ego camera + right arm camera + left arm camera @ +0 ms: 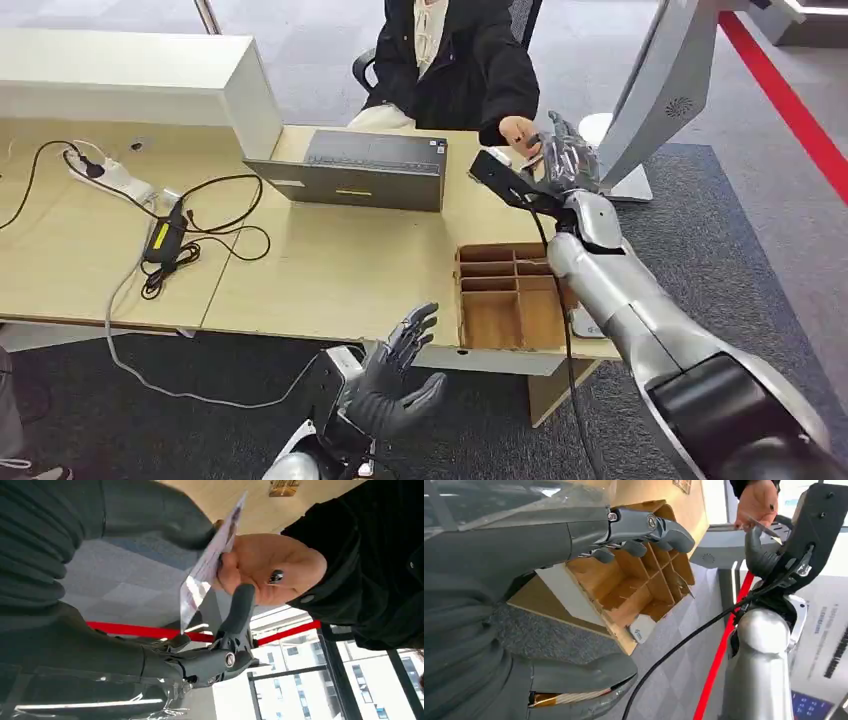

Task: Pass the card to the sensor for recognition and then transmit it.

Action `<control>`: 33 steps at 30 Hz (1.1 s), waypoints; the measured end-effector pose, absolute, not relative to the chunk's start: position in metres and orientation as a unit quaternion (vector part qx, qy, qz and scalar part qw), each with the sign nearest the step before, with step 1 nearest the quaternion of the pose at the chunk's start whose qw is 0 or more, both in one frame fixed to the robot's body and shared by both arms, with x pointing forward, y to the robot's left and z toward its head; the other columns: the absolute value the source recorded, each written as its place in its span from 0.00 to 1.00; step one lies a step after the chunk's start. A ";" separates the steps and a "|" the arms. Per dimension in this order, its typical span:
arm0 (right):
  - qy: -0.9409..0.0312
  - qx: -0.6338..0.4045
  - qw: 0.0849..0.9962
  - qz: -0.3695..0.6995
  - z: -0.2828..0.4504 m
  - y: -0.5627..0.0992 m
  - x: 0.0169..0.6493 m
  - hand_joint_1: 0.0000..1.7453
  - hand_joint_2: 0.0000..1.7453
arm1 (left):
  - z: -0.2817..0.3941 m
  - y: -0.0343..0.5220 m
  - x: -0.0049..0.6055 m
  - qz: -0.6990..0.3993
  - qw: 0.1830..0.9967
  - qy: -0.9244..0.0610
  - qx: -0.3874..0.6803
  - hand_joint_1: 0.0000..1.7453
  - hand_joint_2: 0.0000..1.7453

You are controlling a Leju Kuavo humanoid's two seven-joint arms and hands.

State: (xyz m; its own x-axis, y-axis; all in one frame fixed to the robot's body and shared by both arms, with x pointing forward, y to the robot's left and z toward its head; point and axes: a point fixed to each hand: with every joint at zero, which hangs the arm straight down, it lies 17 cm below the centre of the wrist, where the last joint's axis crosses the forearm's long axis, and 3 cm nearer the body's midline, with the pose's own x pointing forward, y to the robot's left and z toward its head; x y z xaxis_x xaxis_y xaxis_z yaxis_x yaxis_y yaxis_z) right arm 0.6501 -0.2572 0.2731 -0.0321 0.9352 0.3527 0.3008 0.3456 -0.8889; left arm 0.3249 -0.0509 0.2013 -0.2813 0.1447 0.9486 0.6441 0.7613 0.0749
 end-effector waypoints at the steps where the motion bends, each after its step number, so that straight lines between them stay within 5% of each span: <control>1: -0.649 -0.478 0.502 0.314 0.274 -0.257 0.650 0.00 1.00 | 0.201 -0.051 0.325 -0.231 0.541 -0.766 -0.257 0.00 1.00; 19: -0.774 -0.384 0.453 0.221 0.310 -0.205 0.608 0.00 1.00 | 0.187 -0.039 0.331 -0.219 0.567 -0.763 -0.222 0.00 1.00; 33: -0.788 -0.287 0.492 0.233 0.236 -0.187 0.506 0.00 1.00 | 0.176 -0.027 0.328 -0.203 0.583 -0.759 -0.207 0.00 1.00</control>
